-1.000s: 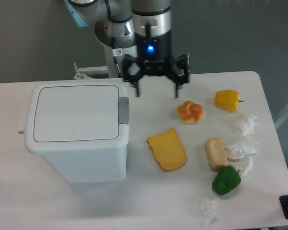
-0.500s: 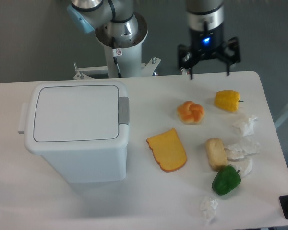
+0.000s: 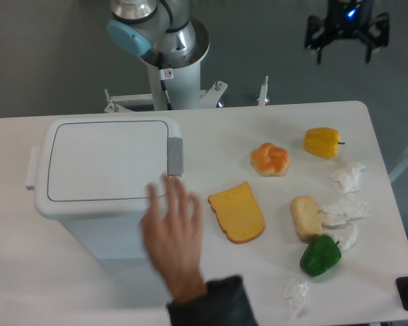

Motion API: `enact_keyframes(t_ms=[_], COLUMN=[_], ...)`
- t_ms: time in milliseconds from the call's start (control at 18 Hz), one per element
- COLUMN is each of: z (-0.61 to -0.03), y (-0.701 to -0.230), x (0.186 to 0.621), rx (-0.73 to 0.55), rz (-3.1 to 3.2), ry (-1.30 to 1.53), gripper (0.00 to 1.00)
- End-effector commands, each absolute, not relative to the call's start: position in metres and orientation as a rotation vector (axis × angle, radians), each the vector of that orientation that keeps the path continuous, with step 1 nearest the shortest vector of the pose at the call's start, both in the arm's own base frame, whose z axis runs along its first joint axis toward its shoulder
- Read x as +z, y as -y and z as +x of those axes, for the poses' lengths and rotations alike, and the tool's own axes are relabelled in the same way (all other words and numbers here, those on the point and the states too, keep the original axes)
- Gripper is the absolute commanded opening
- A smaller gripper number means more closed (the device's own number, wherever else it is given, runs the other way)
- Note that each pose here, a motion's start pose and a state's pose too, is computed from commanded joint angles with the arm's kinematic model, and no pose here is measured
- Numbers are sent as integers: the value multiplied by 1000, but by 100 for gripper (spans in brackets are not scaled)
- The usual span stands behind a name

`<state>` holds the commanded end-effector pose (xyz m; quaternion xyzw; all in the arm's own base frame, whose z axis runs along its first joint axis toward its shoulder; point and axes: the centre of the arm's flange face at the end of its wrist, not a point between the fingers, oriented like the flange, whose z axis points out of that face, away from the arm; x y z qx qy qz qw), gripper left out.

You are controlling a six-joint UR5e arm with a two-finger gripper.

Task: Close the trash can

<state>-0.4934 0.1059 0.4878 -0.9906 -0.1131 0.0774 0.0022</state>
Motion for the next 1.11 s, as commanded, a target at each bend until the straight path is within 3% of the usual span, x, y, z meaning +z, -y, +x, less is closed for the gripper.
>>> enact_keyframes(t_ms=[389,1111], z=[-503,-477], y=[45,163], x=[477,473], rx=[151,97], rz=[-3151,-3171], ry=[188,160], gripper=[100,100])
